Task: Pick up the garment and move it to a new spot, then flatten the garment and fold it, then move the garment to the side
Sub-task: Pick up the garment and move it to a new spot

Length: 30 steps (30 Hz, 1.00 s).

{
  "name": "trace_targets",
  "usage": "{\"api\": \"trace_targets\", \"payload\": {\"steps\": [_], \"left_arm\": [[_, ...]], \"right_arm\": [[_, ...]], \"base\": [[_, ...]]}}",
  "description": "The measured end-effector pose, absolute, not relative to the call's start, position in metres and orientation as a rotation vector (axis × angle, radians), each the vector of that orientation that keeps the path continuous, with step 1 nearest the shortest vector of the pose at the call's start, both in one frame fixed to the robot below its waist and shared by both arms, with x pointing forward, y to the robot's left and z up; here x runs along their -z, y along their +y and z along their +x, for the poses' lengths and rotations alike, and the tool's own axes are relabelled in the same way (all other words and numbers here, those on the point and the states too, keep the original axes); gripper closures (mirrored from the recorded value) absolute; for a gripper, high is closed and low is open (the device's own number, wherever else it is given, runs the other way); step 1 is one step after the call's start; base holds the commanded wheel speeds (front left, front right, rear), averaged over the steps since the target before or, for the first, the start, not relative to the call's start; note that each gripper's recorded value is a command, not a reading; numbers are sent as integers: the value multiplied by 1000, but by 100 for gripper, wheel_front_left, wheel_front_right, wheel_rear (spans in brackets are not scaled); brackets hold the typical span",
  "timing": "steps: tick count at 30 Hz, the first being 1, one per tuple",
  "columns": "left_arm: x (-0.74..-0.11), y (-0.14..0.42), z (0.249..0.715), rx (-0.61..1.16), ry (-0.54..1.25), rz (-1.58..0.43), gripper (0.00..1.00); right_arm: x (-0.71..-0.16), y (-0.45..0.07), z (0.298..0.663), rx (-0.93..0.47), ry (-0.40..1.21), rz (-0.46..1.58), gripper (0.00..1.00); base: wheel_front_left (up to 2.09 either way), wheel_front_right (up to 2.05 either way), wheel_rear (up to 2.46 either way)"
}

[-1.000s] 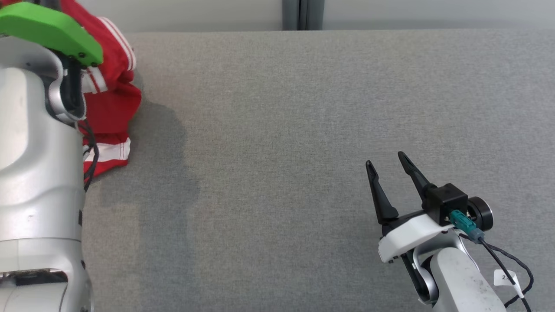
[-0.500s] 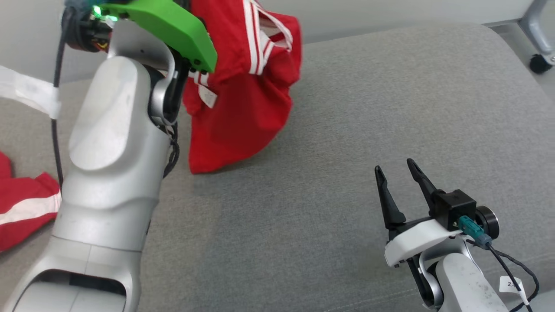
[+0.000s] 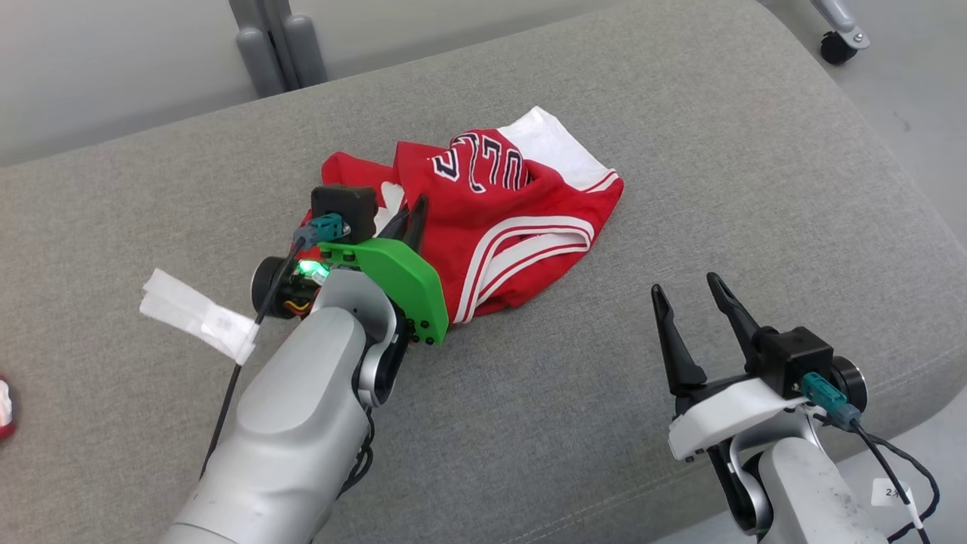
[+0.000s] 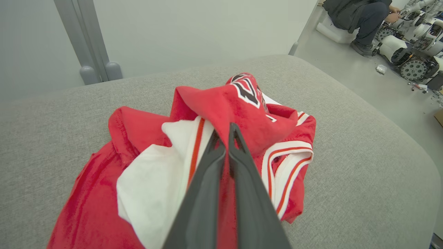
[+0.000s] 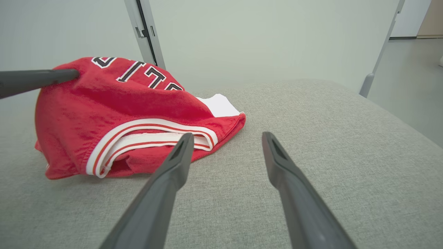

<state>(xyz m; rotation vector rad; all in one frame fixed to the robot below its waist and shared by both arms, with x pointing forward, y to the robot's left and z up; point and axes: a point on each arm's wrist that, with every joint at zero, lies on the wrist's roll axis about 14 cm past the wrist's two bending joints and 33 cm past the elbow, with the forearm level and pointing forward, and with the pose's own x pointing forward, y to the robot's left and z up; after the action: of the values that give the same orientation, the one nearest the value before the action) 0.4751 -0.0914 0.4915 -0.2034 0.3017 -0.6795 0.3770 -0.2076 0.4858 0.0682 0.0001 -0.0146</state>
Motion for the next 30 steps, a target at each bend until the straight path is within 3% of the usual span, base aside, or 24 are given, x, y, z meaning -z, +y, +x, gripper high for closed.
{"api": "trace_targets", "payload": {"steps": [9,17,30], "left_arm": [[-501,-63,473,599,143,-313,0],[-544,43,465,358,-98,-256,0],[-510,151,390,117,-69,-165,0]], "right_arm": [[-486,-215,380,37,-4,57,0],[-491,-206,384,8,-24,30,0],[-505,-173,384,-90,-48,17,0]], "base": [[0,0,0],[0,0,0],[0,0,0]]}}
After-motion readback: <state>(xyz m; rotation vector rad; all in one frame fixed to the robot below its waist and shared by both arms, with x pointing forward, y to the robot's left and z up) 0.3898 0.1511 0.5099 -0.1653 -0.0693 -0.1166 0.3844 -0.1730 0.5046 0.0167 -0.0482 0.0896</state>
